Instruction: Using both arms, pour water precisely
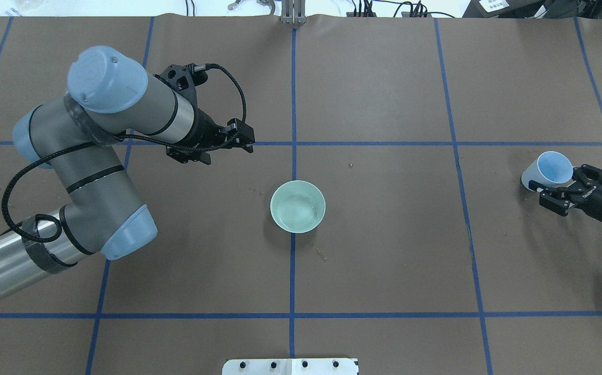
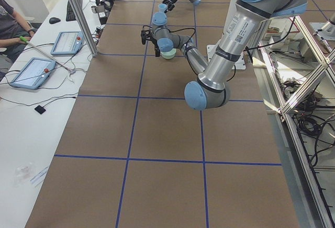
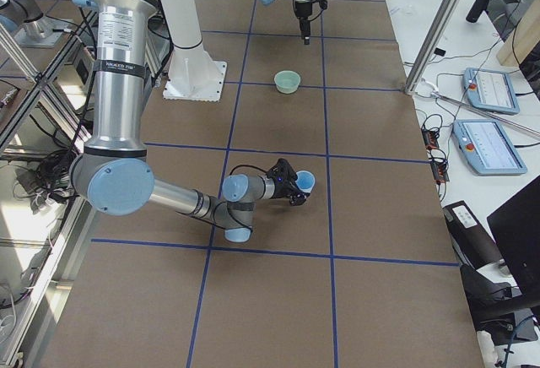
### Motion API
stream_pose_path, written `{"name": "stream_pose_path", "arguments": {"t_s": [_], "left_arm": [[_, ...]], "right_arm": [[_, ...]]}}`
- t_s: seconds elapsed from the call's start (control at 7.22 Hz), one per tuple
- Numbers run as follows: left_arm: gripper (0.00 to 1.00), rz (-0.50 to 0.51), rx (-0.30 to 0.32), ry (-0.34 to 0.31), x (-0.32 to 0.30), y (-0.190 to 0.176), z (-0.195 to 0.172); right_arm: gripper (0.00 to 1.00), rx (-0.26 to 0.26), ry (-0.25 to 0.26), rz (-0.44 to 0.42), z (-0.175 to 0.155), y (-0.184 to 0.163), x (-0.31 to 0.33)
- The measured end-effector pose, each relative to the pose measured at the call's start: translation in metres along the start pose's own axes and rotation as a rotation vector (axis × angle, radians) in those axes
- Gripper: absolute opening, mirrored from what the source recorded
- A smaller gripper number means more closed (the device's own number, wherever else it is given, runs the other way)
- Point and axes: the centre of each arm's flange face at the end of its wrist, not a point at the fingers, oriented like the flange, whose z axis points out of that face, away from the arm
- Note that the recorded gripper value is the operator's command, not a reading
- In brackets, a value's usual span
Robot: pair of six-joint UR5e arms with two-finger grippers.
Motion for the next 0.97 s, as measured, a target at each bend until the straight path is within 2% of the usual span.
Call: {"name": "stream_pose_path", "arguments": {"t_s": [0.55,0.69,0.83,0.97], "left_arm": [[0.99,0.000,0.000,0.000,0.0000,0.0000,0.0000],[0.99,0.001,0.000,0.000,0.0000,0.0000,0.0000],[0.99,0.001,0.000,0.000,0.0000,0.0000,0.0000],[0.99,0.001,0.000,0.000,0.0000,0.0000,0.0000]], "right_arm": [[0.79,0.007,0.000,0.009,0.0044,-0.0029,-0.0016],[0.64,0.009,0.002,0.011,0.0056,-0.0032,-0.0016],[0.39,0.009,0.004,0.012,0.0060,-0.0030,-0.0012],[0.26,0.009,0.004,0.013,0.0063,-0.0030,-0.0011]]}}
